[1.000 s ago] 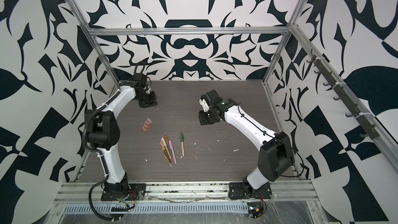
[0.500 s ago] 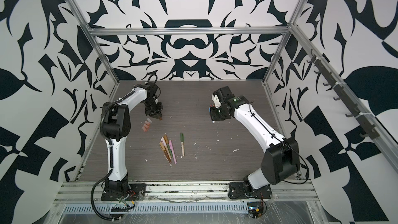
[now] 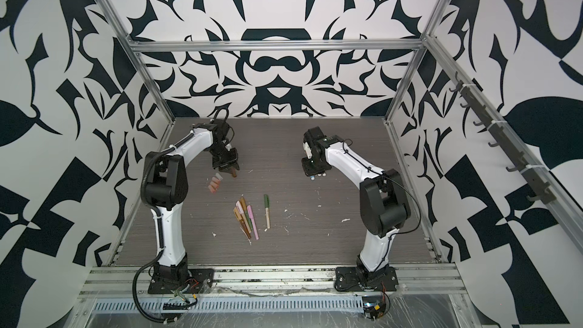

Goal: Remove pen caps from pens
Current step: Place the pen at the center of the table.

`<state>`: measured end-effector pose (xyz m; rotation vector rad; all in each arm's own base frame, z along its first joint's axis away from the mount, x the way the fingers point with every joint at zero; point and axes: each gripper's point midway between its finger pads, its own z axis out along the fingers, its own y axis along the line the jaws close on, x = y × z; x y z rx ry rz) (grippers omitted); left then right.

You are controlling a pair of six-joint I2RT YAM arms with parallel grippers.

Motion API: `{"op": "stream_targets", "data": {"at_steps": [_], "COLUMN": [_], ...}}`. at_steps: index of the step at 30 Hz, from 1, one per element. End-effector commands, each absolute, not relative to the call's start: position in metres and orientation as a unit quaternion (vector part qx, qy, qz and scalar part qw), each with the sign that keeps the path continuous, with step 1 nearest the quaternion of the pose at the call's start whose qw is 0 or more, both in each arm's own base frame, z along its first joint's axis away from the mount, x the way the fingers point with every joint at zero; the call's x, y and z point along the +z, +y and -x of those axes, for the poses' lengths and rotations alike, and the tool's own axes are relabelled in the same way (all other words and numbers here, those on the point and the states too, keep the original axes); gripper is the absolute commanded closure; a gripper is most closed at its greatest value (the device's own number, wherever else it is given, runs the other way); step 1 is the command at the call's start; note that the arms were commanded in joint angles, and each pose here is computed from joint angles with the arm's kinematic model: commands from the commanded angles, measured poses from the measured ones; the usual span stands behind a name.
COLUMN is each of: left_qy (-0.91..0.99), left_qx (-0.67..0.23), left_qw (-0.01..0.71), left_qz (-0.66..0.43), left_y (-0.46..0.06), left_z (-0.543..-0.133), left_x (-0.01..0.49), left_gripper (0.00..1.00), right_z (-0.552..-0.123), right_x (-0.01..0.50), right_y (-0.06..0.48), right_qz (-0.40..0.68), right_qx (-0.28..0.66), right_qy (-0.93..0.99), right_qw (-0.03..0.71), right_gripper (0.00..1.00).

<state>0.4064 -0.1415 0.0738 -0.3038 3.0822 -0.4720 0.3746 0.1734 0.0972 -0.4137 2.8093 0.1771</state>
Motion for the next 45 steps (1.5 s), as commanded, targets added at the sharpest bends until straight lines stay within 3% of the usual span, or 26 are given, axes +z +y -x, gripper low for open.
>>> {"op": "stream_targets", "data": {"at_steps": [1, 16, 22, 26, 39, 45], "left_qy": [0.977, 0.971, 0.971, 0.970, 0.969, 0.966], "left_qx": [-0.184, -0.207, -0.209, -0.209, -0.213, -0.227], "left_qw": [0.035, 0.042, 0.043, 0.043, 0.046, 0.046], "left_qz": [0.101, 0.114, 0.113, 0.113, 0.113, 0.115], "left_y": [-0.149, -0.149, -0.150, -0.150, -0.151, -0.154], "left_z": [-0.405, -0.382, -0.383, -0.384, -0.384, -0.380], "left_x": [0.115, 0.124, 0.125, 0.125, 0.131, 0.131], "left_gripper": [0.62, 0.62, 0.62, 0.62, 0.62, 0.62], "right_z": [-0.396, -0.424, -0.427, -0.426, -0.422, -0.391], "right_x": [0.106, 0.063, 0.060, 0.058, 0.074, 0.096], "right_y": [0.175, 0.184, 0.188, 0.187, 0.192, 0.223], "right_qz": [0.156, 0.167, 0.162, 0.161, 0.158, 0.168], "right_qx": [0.033, 0.011, 0.017, 0.016, 0.028, 0.072], "right_qy": [0.971, 0.975, 0.976, 0.977, 0.975, 0.970], "right_qw": [0.177, 0.147, 0.143, 0.140, 0.151, 0.162], "right_gripper": [1.00, 0.96, 0.82, 0.79, 0.80, 0.80]}}
